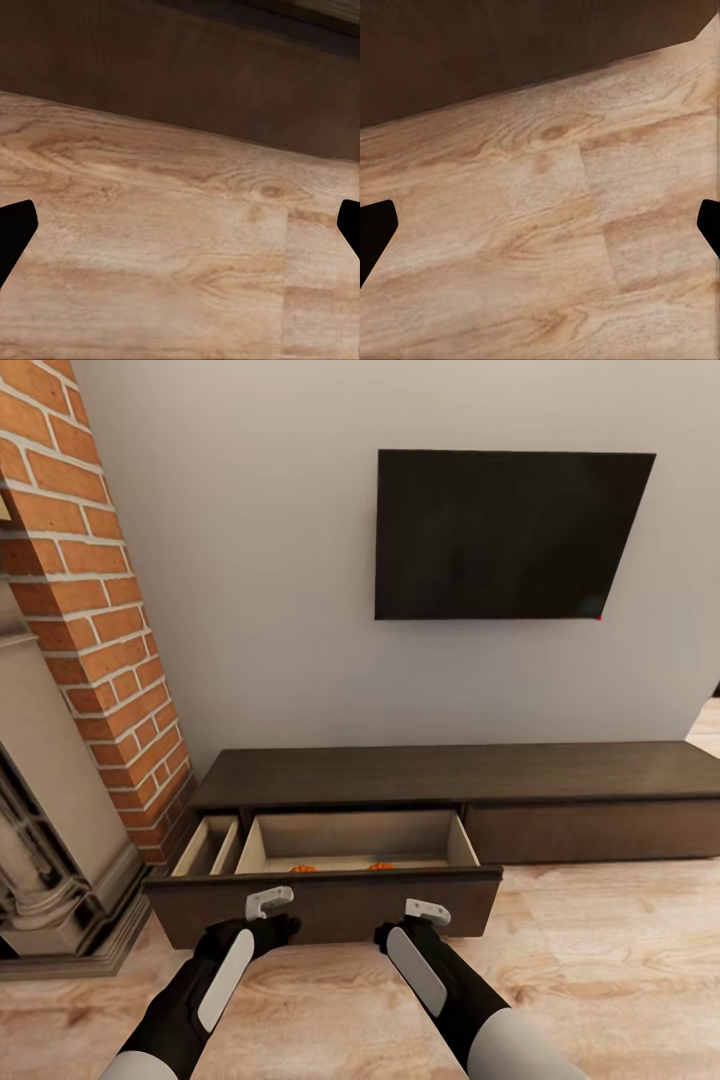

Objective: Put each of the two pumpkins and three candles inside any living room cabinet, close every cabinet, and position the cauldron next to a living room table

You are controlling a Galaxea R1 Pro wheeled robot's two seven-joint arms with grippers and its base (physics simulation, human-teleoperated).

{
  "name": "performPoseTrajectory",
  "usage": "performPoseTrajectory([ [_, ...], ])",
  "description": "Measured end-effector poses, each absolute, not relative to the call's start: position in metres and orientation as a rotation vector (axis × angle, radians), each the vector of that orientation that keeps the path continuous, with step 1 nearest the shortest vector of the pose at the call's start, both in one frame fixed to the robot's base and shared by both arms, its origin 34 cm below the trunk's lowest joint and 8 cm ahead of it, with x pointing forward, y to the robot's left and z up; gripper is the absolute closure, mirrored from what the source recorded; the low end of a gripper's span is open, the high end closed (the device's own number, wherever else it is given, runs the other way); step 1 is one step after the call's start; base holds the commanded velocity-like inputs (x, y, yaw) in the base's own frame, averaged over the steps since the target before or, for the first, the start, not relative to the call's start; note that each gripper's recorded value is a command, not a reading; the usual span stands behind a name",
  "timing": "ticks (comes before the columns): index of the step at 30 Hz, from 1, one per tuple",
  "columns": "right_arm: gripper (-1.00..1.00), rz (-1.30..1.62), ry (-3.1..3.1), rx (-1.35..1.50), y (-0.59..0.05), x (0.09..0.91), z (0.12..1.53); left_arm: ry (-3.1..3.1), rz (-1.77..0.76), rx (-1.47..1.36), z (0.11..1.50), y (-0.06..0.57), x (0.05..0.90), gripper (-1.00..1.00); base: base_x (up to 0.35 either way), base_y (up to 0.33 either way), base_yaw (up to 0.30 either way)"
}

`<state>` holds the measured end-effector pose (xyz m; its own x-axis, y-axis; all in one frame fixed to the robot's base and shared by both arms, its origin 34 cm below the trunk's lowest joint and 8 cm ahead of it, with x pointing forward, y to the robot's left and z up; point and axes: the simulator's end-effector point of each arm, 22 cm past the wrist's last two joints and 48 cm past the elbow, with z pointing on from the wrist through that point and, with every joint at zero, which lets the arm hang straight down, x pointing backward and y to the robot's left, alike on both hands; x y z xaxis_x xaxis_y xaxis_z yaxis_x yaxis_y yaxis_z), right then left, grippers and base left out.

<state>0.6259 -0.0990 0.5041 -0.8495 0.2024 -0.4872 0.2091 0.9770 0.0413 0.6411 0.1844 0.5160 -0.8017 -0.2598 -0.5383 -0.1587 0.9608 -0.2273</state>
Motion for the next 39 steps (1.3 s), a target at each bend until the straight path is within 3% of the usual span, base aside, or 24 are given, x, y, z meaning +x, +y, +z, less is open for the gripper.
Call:
performPoseTrajectory([
  [15, -1.0, 0.162, 2.529, 0.305, -0.078, 0.624, 0.456, 2.443, -0.143, -0.298, 0.476, 0.201, 0.642, -1.0, 0.0, 0.0, 0.0],
  [21, -1.0, 0.1, 2.429, 0.259, -0.089, 0.638, 0.454, 2.367, -0.013, -0.211, 0.468, 0.219, 0.65, -1.0, 0.0, 0.0, 0.0],
  [39, -1.0, 0.085, 2.237, 0.315, -0.109, 0.646, 0.419, 2.268, 0.031, -0.215, 0.425, 0.229, 0.646, -1.0, 0.0, 0.0, 0.0],
])
